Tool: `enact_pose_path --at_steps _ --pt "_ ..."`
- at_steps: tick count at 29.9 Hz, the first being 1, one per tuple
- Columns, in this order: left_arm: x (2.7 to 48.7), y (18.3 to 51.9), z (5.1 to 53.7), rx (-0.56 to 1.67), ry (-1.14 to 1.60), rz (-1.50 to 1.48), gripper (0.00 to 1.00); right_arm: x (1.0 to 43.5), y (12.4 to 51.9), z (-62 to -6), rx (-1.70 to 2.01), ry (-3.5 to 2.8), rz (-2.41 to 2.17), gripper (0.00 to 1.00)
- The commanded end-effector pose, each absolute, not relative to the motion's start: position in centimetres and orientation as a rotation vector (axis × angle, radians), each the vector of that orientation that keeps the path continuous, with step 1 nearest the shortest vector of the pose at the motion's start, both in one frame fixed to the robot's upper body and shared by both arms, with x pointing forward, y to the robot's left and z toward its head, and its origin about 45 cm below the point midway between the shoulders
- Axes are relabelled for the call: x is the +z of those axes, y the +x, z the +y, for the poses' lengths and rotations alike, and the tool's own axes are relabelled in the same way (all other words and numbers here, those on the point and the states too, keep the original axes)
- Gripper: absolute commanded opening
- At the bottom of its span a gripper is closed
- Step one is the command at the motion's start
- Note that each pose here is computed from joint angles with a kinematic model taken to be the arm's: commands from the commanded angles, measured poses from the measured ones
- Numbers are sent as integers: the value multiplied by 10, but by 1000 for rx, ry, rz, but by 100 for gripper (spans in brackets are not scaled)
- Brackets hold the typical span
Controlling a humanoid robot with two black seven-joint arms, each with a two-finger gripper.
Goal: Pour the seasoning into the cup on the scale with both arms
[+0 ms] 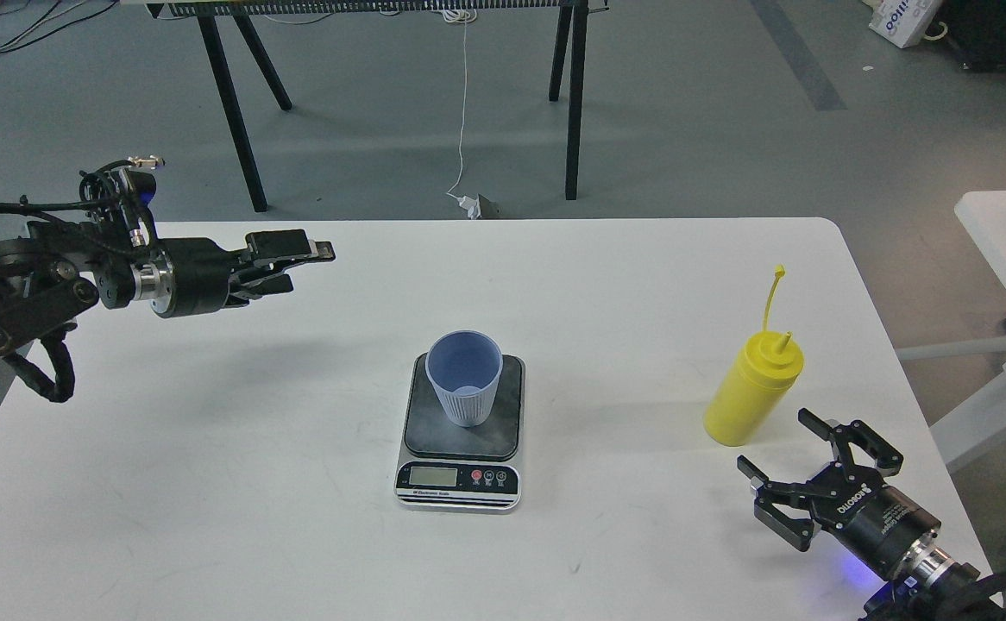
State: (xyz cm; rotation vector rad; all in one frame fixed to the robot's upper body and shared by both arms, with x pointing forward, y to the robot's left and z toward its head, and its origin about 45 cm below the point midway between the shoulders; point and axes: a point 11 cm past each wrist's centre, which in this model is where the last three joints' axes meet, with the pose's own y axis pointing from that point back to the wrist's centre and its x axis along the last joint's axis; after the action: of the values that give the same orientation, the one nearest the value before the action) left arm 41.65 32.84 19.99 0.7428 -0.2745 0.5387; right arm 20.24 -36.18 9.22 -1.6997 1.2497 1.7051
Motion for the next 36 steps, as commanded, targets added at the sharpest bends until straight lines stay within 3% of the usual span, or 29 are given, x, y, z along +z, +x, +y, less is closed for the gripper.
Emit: enact_pose_path --at_steps 1,5,8,15,24,36 --pt "198 415 329 539 744 -270 100 121 205 -387 1639 -1797 1300 99" --pt "202 417 332 555 735 -271 100 156 233 -415 1473 -1850 1342 99" --pt "206 418 335 576 720 -266 100 193 276 -417 1335 -1954 1306 99" --pt "211 419 345 649 664 -222 100 251 355 -397 1153 -2108 1228 99" --pt "221 421 361 730 617 -188 100 262 420 -372 1150 -2089 1206 99" --pt "272 444 380 944 359 -172 100 249 441 -341 1208 -2031 1151 99"
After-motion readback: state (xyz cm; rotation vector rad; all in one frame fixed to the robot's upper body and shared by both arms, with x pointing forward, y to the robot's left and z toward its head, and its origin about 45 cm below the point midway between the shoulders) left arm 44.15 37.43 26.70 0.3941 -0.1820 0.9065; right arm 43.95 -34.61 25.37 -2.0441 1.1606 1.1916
